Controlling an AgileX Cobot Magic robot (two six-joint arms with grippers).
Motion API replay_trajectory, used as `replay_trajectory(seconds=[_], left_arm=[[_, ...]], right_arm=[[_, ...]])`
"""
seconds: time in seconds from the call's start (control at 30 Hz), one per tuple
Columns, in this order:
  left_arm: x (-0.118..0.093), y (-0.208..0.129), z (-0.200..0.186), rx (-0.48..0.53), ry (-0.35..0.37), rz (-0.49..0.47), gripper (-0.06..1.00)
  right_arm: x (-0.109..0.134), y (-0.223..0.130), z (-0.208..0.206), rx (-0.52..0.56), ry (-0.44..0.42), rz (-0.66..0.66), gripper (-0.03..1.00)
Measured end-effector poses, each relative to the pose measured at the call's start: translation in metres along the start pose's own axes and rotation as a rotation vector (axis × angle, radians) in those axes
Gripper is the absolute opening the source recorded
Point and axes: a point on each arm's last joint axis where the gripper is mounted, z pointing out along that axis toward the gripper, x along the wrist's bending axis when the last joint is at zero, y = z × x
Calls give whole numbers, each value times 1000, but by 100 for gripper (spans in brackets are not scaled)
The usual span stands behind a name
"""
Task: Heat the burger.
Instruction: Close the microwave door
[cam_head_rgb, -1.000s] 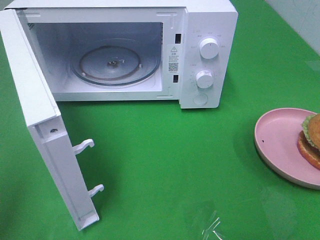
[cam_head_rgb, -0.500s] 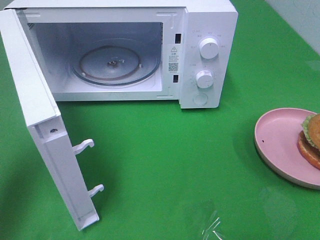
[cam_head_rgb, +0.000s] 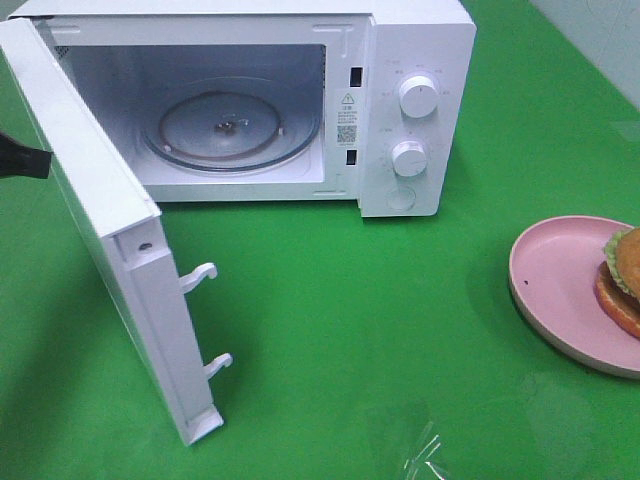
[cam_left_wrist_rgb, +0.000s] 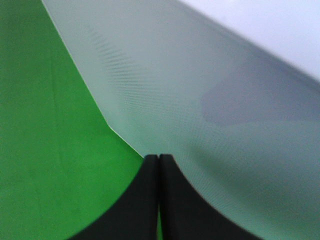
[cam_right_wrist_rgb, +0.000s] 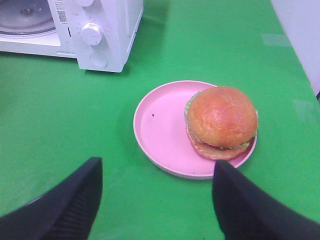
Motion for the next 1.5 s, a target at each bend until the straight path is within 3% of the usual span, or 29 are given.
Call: replay_trajectory(seconds=[0.27,0.7,0.9,1.2,1.3,1.5], left_arm=[[-31,14,26,-36,-61,91,0],[-66,50,61,-115,-118,150,0],[-83,60,81,-105,-152,173,0],[-122,68,117,-1,-245,224,0],[-130,71,122,6,-262,225,0],[-160,87,130,-18,-317,133,0]], right_arm=[[0,0,0,0,0,0,63],[0,0,0,0,0,0,63],[0,0,0,0,0,0,63],[0,0,0,-1,0,0,63],[0,0,0,-1,0,0,63],[0,0,0,-1,0,0,63]])
